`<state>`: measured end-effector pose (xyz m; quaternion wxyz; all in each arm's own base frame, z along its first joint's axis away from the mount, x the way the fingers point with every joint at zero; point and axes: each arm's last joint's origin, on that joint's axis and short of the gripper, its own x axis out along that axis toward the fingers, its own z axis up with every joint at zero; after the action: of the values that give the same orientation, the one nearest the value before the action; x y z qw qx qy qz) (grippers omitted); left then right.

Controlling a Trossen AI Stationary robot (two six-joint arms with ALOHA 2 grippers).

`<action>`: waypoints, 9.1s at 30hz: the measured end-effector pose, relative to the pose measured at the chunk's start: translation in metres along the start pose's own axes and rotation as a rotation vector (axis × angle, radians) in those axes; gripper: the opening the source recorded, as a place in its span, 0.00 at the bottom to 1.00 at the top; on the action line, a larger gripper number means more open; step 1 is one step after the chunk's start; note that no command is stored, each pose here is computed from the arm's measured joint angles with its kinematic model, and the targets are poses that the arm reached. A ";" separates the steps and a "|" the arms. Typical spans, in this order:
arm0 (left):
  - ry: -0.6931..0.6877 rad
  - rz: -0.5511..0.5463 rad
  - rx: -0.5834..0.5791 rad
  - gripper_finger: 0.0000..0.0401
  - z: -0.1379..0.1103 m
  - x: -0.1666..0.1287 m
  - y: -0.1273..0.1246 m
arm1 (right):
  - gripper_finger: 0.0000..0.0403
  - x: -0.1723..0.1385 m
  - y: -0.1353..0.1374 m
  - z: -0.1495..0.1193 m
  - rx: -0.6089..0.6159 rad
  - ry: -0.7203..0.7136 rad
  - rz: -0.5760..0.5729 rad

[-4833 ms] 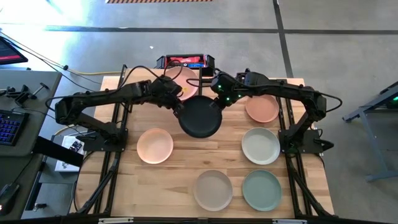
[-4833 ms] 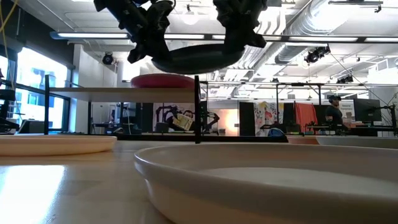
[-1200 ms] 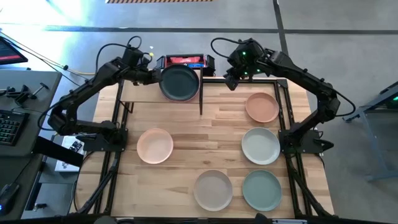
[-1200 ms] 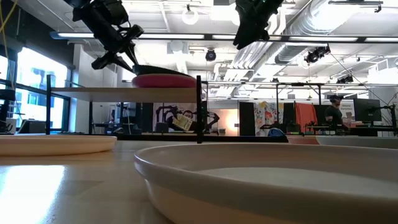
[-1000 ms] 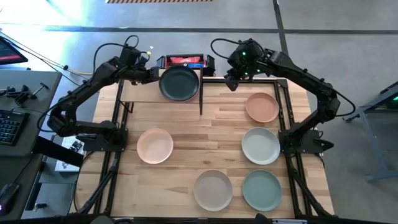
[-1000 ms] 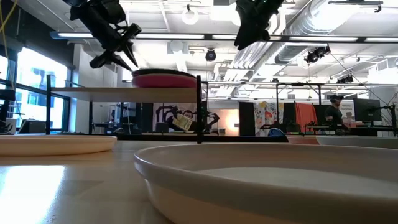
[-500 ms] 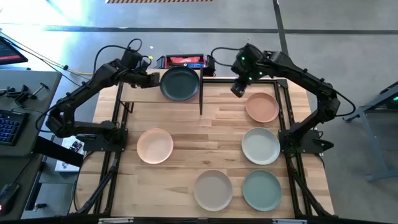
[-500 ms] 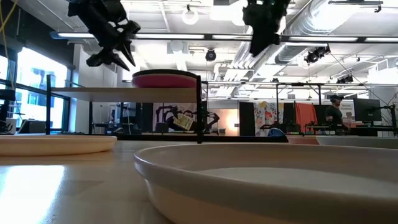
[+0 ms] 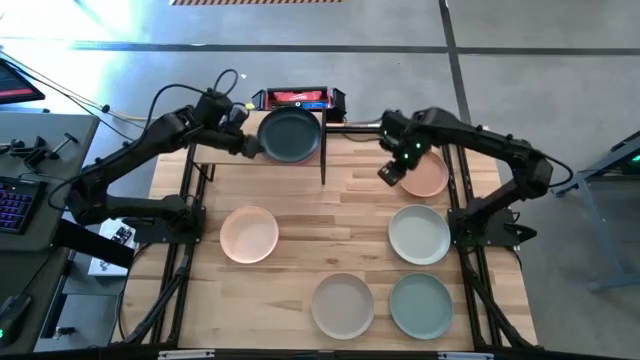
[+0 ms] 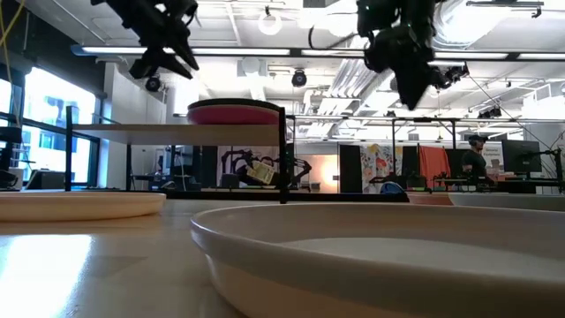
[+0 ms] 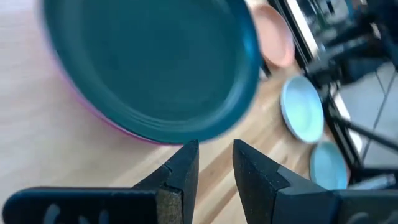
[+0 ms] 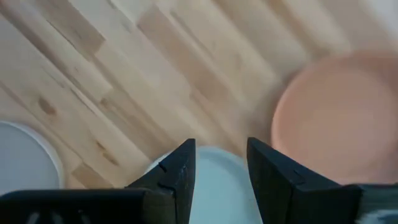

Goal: Place and stack plates onto a shelf
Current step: Stack the gray plate on top of the black plate on the shelf

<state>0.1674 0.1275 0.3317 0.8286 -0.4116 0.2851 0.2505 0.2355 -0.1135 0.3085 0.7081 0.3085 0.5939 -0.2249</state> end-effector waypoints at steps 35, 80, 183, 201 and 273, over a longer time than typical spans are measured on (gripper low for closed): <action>0.217 -0.168 0.345 0.22 -0.051 0.010 -0.056 | 0.31 0.116 0.098 -0.111 0.464 0.104 0.002; 0.247 -0.161 0.393 0.22 -0.055 0.010 -0.056 | 0.01 0.153 0.121 -0.116 0.398 0.172 -0.092; 0.096 0.029 -0.064 0.22 -0.030 0.008 -0.032 | 0.00 0.023 0.090 0.142 -1.410 -0.712 -0.140; 0.098 0.027 -0.069 0.22 -0.031 0.008 -0.033 | 0.00 0.030 0.095 0.138 -1.539 -0.619 -0.326; 0.101 0.028 -0.041 0.22 -0.031 0.008 -0.032 | 0.15 0.031 0.110 0.131 -1.408 -0.616 -0.353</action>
<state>0.1859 0.0860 0.3280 0.8008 -0.4368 0.3271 0.2468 0.4088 -0.1263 0.3105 0.8234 -0.3874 0.4142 0.0195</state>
